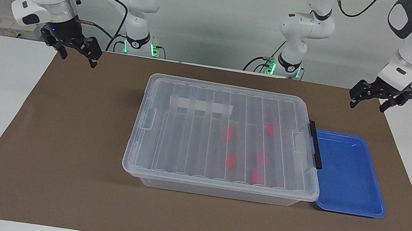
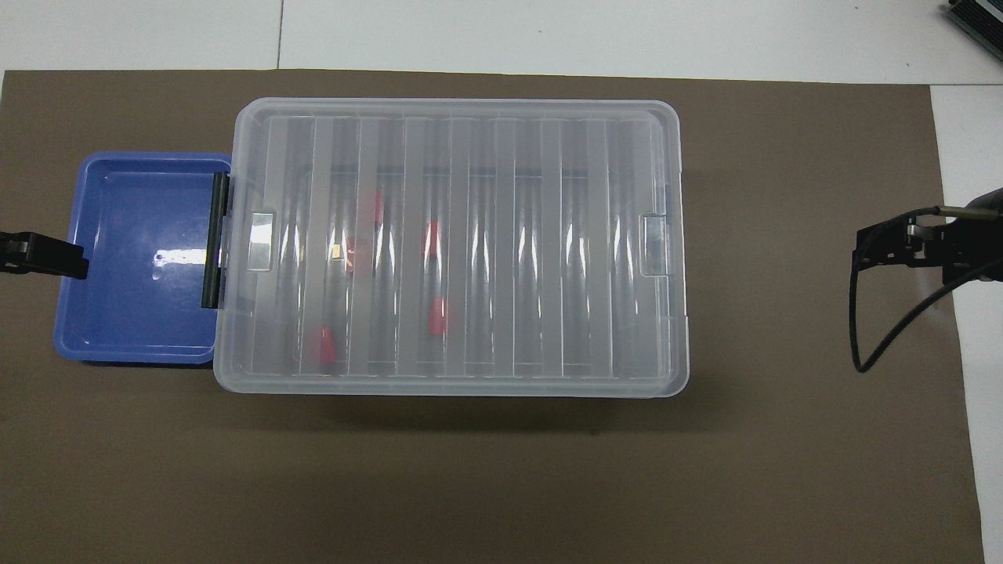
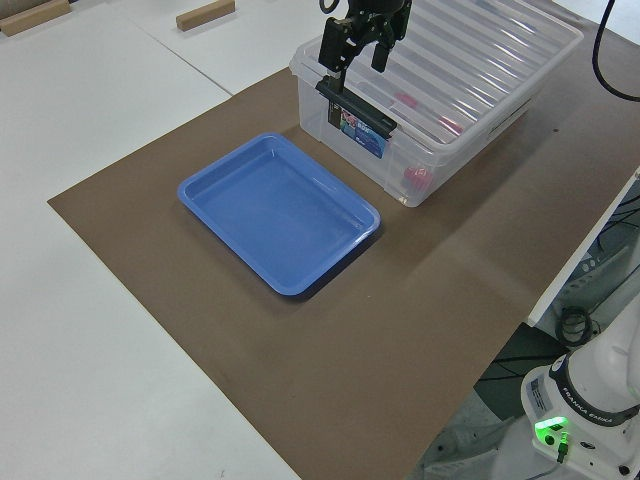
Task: Place red block in blue tray from box
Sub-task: 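Move the right gripper toward the clear box lid handle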
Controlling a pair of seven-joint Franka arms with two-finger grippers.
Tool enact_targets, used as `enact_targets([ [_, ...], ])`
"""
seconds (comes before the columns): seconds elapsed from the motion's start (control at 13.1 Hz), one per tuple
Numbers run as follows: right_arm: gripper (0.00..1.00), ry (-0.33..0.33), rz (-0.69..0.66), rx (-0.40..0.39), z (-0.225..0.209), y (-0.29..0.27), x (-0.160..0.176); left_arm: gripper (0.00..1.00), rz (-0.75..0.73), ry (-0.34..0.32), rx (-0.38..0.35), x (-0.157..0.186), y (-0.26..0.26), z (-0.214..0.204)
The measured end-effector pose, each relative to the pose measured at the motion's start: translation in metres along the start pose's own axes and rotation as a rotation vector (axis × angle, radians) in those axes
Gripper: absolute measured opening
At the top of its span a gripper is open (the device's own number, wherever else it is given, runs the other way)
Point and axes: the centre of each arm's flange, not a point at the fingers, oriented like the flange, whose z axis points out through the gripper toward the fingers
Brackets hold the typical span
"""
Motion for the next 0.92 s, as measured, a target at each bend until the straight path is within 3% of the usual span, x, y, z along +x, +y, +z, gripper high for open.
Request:
enact_targets([
  [0.38,1.0,0.032,-0.008,0.007,-0.002,-0.005,0.003,1.0,0.0,0.0,0.0,0.0,0.0,0.0],
  [0.92,0.96,0.105,-0.004,0.036,0.04,-0.096,0.003,1.0,0.0,0.0,0.0,0.0,0.0,0.0],
])
